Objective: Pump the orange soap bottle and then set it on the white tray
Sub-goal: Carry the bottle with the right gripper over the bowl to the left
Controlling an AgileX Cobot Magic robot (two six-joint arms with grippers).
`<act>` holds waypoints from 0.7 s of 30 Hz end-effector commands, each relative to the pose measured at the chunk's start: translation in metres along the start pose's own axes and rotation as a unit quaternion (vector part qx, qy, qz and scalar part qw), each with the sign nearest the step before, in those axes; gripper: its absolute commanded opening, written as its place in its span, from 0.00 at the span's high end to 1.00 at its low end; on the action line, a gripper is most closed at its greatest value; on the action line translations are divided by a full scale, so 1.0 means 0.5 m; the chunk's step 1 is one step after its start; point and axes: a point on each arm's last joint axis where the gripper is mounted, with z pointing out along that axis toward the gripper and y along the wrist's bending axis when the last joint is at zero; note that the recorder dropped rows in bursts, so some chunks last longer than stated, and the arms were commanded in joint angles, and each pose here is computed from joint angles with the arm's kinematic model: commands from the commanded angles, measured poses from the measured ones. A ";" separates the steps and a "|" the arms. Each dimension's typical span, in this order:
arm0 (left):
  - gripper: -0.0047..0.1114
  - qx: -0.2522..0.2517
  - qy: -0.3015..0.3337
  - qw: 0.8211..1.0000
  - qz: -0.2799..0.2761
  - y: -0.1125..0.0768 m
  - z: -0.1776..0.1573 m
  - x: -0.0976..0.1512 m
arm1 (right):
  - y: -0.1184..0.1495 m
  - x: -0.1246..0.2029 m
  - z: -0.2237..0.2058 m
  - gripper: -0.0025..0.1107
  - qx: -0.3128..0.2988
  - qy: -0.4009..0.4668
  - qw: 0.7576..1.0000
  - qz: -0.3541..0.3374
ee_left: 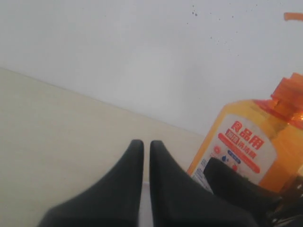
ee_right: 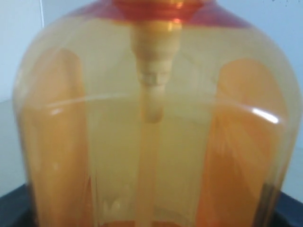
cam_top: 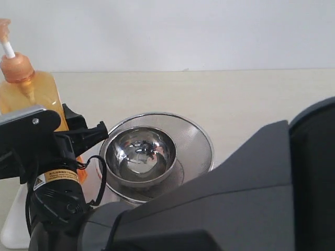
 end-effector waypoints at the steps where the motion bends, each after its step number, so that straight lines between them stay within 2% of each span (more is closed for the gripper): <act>1: 0.92 0.004 0.004 1.000 0.002 -0.001 0.000 0.003 | -0.005 -0.018 0.002 0.98 0.026 -0.054 0.998 0.017; 10: 0.92 0.006 0.004 1.000 0.002 -0.002 0.000 0.003 | -0.005 0.030 0.004 0.98 0.036 -0.039 0.999 0.009; 21: 0.92 0.019 0.006 1.000 0.002 -0.006 0.000 0.004 | 0.002 0.029 0.021 0.98 0.035 -0.061 0.997 0.009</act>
